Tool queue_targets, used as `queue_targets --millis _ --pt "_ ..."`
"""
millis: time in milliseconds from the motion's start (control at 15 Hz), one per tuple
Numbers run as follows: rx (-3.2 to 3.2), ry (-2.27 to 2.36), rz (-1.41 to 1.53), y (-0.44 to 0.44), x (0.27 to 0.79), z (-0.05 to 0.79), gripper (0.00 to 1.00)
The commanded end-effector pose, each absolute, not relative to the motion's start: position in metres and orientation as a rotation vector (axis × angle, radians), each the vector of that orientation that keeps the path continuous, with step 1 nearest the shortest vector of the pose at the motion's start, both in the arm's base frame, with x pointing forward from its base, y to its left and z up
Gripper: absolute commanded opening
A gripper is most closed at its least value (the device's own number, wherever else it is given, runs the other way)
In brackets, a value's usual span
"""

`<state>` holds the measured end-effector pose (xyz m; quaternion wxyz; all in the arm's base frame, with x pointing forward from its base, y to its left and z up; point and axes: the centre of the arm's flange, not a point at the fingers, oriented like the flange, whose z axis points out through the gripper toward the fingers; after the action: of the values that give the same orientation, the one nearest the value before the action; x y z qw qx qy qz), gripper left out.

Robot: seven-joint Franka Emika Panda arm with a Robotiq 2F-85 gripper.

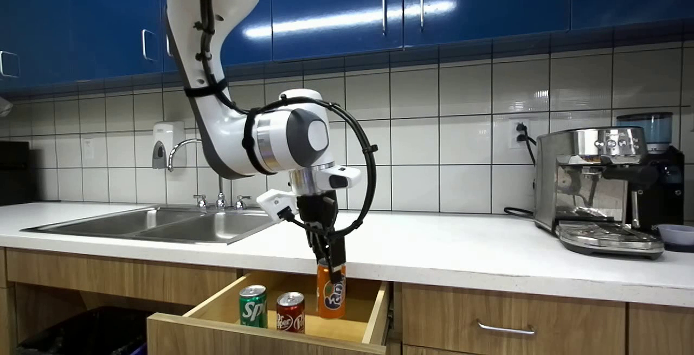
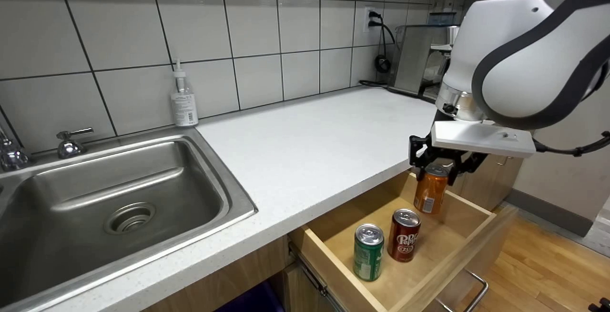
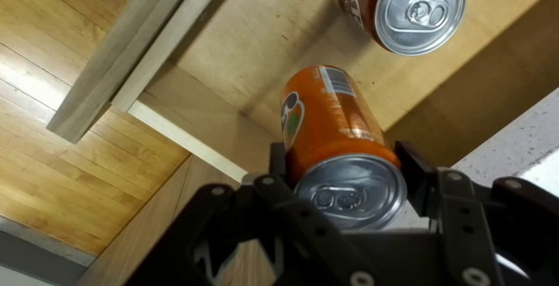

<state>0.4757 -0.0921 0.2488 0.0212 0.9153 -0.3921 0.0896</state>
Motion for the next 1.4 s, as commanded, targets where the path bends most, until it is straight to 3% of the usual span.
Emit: queue_targets --millis 0,1333 --pt "2.820 -1.233 0.330 -0.093 0.482 0.243 0.38" --pt "2.804 -1.230 0.410 -0.093 0.489 0.198 0.38"
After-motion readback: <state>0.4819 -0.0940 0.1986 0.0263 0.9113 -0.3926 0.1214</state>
